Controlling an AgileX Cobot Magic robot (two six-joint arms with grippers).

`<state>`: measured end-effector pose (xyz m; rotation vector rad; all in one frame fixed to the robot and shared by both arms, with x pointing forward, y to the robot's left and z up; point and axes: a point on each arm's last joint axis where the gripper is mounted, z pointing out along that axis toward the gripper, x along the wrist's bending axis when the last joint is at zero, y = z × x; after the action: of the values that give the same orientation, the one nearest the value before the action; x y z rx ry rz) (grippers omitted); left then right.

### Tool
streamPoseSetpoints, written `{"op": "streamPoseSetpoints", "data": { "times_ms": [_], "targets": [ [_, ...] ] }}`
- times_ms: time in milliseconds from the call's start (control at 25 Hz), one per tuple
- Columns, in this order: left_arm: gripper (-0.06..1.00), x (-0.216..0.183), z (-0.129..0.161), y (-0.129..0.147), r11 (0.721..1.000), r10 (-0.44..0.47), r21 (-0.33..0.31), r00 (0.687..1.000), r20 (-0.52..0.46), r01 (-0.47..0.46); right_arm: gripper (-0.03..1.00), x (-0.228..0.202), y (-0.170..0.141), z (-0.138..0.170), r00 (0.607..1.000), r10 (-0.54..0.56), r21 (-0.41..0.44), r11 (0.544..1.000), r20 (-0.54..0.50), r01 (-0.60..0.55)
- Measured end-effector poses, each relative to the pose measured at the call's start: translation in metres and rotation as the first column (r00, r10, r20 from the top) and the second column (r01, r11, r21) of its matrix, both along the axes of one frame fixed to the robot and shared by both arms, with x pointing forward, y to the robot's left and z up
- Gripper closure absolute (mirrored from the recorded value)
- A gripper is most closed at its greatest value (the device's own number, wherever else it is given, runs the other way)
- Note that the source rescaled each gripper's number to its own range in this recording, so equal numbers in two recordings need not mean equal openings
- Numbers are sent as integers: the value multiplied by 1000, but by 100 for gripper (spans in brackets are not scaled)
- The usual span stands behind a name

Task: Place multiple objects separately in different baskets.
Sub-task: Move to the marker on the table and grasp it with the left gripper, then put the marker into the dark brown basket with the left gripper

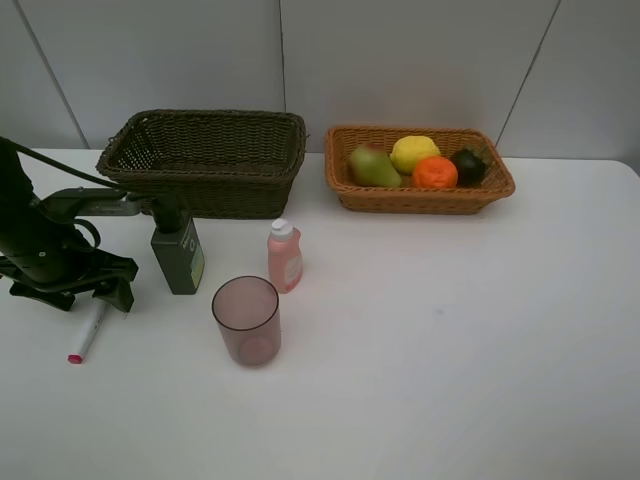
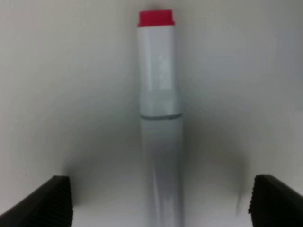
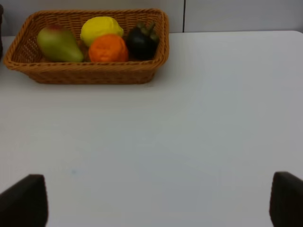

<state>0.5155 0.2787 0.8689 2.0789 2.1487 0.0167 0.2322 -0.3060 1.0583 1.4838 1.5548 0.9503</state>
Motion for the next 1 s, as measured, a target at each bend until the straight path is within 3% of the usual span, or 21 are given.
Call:
{"op": "streamPoseSetpoints", "data": {
  "times_ms": [120,200,240,600,720,880,1000],
  "targets": [
    [35,-1,0,0,1000,2,-2,1000,-12,-2,-3,0,0,0,1000,0,0,1000,0,0],
    [68,-2,0,0,1000,5,-4,1000,-22,-5,-3,0,0,0,1000,0,0,1000,0,0],
    [75,-2,0,0,1000,7,-5,1000,-26,-7,-3,0,0,0,1000,0,0,1000,0,0],
    [74,-5,2,-1,1000,7,-13,998,-70,-8,-3,0,0,0,1000,0,0,1000,0,0],
    [74,-2,17,-3,1000,-3,-26,997,-72,1,-3,0,0,0,1000,0,0,1000,0,0],
    [74,12,66,-4,999,-9,-42,998,69,12,-3,0,0,0,1000,0,0,1000,0,0],
    [74,24,117,-5,998,-11,-52,974,226,23,-3,0,0,0,1000,0,0,1000,1,0]
  ]
}}
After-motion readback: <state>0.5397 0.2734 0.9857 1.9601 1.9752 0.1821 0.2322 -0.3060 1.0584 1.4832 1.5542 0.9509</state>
